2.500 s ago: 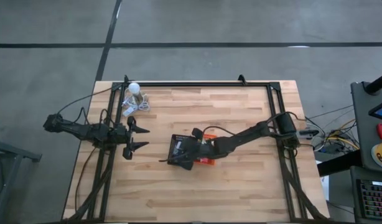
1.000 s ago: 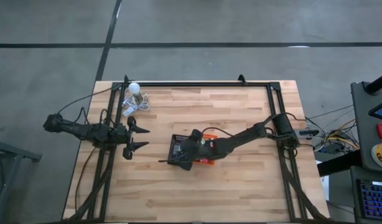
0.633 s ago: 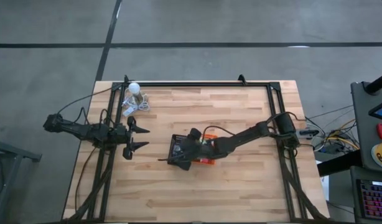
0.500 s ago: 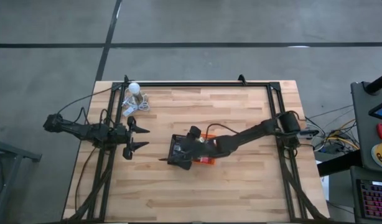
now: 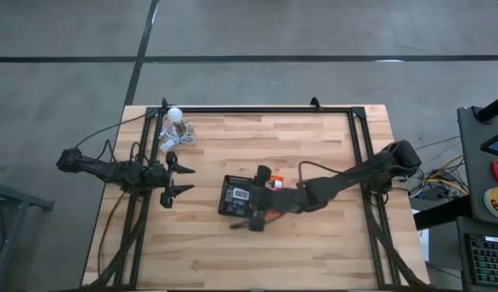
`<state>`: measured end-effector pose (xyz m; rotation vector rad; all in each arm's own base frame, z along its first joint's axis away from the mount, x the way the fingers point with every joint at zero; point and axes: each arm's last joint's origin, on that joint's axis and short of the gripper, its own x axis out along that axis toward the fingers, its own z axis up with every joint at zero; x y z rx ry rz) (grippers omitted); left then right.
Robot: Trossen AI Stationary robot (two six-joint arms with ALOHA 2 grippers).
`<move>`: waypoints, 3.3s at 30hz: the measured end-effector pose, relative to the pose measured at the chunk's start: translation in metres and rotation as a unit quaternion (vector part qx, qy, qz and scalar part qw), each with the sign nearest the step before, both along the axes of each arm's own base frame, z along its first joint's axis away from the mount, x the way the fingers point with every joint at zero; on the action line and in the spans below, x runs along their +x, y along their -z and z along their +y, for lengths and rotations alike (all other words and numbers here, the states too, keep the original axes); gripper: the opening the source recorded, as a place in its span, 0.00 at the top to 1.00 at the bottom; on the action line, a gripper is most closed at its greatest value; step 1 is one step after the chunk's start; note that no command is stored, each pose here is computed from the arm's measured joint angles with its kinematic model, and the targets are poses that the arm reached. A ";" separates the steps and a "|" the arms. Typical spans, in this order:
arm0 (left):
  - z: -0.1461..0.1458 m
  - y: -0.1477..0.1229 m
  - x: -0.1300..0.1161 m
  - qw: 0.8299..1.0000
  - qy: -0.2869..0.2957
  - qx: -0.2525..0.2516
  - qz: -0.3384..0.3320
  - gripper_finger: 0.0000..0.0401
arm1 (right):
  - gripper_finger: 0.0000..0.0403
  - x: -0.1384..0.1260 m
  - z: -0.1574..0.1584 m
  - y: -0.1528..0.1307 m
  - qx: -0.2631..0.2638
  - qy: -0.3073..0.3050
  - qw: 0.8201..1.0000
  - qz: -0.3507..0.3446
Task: Pick & Place Office items
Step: Return to Home Position
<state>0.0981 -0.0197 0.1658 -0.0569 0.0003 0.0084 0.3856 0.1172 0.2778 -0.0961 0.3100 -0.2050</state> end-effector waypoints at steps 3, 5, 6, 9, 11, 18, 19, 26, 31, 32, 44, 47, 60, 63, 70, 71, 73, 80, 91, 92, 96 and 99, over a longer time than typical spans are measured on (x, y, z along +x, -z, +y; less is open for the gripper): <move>0.000 0.000 0.000 1.000 0.000 0.000 0.000 0.37 | 0.37 -0.011 0.009 -0.010 -0.020 -0.015 1.000 -0.009; 0.000 0.000 0.000 1.000 0.000 0.000 0.000 0.37 | 0.36 -0.019 0.013 -0.014 -0.036 -0.013 0.999 -0.011; 0.000 0.000 0.000 1.000 0.000 0.000 0.000 0.37 | 0.36 -0.022 0.012 -0.015 -0.040 -0.010 0.999 -0.012; 0.000 0.000 0.000 1.000 0.000 0.000 0.000 0.37 | 0.37 -0.035 0.008 -0.015 -0.040 -0.004 0.999 -0.012; 0.000 0.000 0.000 1.000 0.000 0.000 0.000 0.37 | 0.38 -0.044 0.004 -0.013 -0.035 -0.003 0.999 -0.020; 0.000 0.000 0.000 1.000 0.000 0.000 0.000 0.37 | 0.39 -0.083 -0.009 0.011 -0.006 -0.053 0.994 -0.100; 0.000 0.000 0.000 1.000 0.000 0.000 0.000 0.37 | 0.39 -0.090 -0.012 0.016 -0.003 -0.052 0.994 -0.101; 0.000 0.000 0.000 1.000 0.000 0.000 0.000 0.37 | 0.37 -0.141 -0.029 0.035 0.042 -0.026 0.994 -0.101; 0.000 0.000 0.000 1.000 0.000 0.000 0.000 0.37 | 0.36 -0.178 -0.035 0.046 0.064 -0.006 0.991 -0.117; 0.000 0.000 0.000 1.000 0.000 0.000 0.000 0.37 | 0.35 -0.184 -0.037 0.051 0.067 0.007 0.991 -0.119; 0.000 0.000 0.000 1.000 0.000 0.000 0.000 0.37 | 0.35 -0.234 -0.052 0.106 0.115 0.037 0.973 -0.196; 0.000 0.000 0.000 1.000 0.000 0.000 0.000 0.37 | 0.35 -0.240 -0.056 0.114 0.108 0.036 0.974 -0.195; 0.000 0.000 0.000 1.000 0.000 0.000 0.000 0.37 | 0.36 -0.249 -0.064 0.135 0.094 0.110 0.979 -0.142; 0.000 0.000 0.000 1.000 0.000 0.000 0.000 0.37 | 0.37 -0.257 -0.071 0.156 0.112 0.199 0.969 -0.095; 0.000 0.000 0.000 1.000 -0.001 0.000 0.000 0.37 | 0.38 -0.285 -0.070 0.176 0.143 0.273 0.943 -0.125; 0.000 0.000 0.000 1.000 -0.001 0.000 0.001 0.37 | 0.38 -0.285 -0.065 0.172 0.134 0.260 0.946 -0.139; 0.000 0.000 0.000 1.000 0.000 0.000 0.001 0.37 | 0.37 -0.287 -0.056 0.163 0.109 0.239 0.951 -0.162; 0.000 0.000 0.000 1.000 0.000 0.001 0.002 0.37 | 0.36 -0.302 -0.030 0.134 0.100 0.132 0.971 -0.170; 0.000 0.000 0.000 1.000 0.000 0.001 0.002 0.37 | 0.38 -0.282 -0.017 0.100 0.129 -0.048 0.977 -0.163; 0.000 0.000 0.000 1.000 0.000 0.001 0.002 0.37 | 0.38 -0.279 -0.016 0.095 0.120 -0.104 0.971 -0.180; 0.000 0.000 0.000 1.000 0.000 0.001 0.002 0.37 | 0.37 -0.275 -0.014 0.082 0.043 -0.307 0.913 -0.265; 0.000 0.000 0.000 1.000 0.000 0.001 0.002 0.37 | 0.36 -0.271 -0.022 0.093 0.051 -0.275 0.930 -0.238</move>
